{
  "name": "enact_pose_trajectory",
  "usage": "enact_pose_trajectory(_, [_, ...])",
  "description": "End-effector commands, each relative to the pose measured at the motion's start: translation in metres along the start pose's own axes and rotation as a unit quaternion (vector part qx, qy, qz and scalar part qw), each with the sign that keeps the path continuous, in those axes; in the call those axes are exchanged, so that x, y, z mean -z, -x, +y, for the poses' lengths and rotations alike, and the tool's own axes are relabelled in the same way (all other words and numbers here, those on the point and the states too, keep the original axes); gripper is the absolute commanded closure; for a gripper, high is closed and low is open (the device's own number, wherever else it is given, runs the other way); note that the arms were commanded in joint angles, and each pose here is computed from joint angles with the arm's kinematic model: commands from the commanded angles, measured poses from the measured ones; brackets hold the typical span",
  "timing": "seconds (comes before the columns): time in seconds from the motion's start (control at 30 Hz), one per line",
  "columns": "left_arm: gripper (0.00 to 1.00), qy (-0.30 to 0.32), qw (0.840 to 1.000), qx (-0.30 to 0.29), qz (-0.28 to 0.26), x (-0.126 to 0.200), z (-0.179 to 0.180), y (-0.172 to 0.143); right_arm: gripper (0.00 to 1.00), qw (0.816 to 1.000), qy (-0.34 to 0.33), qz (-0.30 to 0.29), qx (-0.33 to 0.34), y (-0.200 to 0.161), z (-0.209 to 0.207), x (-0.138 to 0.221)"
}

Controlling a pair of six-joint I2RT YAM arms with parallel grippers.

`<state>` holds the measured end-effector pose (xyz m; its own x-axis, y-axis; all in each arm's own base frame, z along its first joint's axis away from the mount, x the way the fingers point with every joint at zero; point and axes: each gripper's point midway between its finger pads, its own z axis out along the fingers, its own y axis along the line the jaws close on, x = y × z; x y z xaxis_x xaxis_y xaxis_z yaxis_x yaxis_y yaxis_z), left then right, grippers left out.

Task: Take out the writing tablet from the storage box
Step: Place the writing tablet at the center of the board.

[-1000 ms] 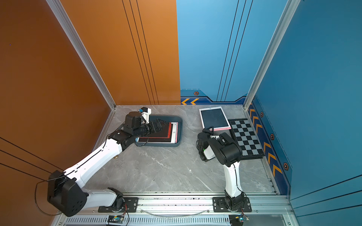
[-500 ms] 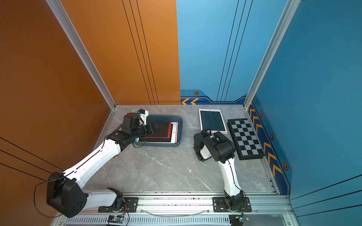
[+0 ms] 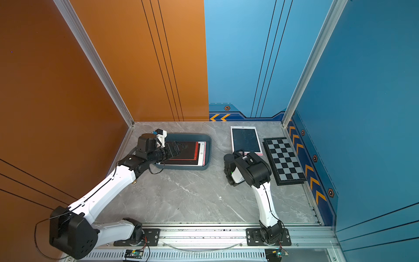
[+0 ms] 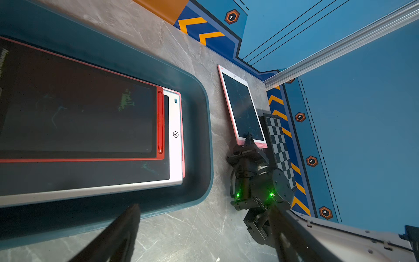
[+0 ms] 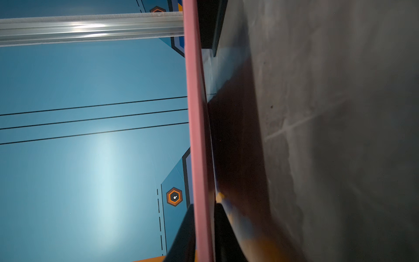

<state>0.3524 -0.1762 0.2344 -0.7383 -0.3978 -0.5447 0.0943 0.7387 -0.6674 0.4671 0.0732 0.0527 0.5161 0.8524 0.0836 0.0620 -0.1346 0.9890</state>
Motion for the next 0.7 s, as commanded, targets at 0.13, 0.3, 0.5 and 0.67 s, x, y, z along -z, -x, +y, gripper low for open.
enact_pose_trajectory(0.13, [0.09,0.001,1.000,0.000,0.010,0.000,0.005,-0.005,0.82,0.999,-0.033,0.006,0.018,0.003,-0.024,-0.011])
enact_pose_trajectory(0.3, [0.09,0.003,1.000,0.004,0.011,-0.002,0.007,-0.005,0.81,0.998,-0.058,0.017,0.026,0.006,-0.030,-0.015])
enact_pose_trajectory(0.5, [0.09,0.000,1.000,0.007,0.011,-0.004,0.007,-0.006,0.72,0.995,-0.089,0.026,0.041,0.006,-0.035,-0.009])
enact_pose_trajectory(0.67, [0.09,0.003,1.000,0.010,0.005,0.000,0.008,-0.006,0.67,0.993,-0.110,0.032,0.038,0.012,-0.036,-0.002])
